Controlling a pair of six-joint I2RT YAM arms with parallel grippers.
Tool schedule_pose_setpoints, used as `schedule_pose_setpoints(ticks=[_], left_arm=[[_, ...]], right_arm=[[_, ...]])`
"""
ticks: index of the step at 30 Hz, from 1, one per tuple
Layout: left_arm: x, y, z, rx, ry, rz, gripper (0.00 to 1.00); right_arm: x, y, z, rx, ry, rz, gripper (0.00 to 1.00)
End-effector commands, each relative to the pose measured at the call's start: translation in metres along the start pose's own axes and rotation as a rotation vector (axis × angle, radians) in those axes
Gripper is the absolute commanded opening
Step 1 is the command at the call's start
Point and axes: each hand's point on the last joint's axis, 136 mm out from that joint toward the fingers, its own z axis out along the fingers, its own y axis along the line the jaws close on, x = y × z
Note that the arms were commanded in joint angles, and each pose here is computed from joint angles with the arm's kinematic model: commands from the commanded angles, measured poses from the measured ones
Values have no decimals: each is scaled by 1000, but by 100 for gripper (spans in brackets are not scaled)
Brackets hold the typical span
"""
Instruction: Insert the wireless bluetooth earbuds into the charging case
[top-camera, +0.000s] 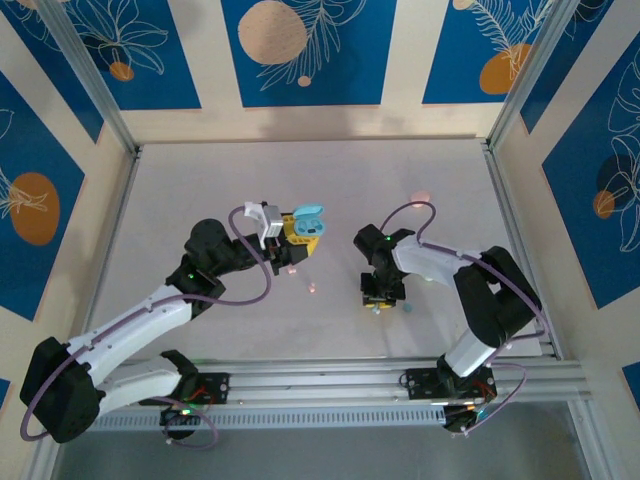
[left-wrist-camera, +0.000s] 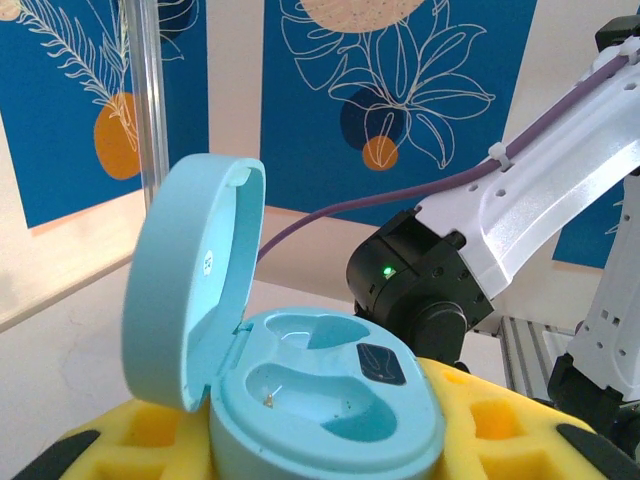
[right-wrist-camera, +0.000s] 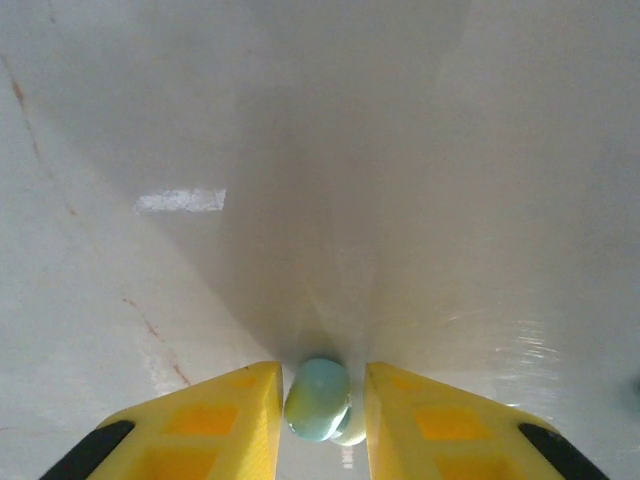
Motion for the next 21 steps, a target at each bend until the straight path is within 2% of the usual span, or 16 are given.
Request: schedule_pose_setpoints(ticks=[1,21], left_arm=[[-3,-4,-2,1,-10,31,25],[-3,-4,-2,3,-4,31,26]], right_arm=[[3,0,-2,18,21,-20,29],[-5,2,-2,32,15,-28,29]])
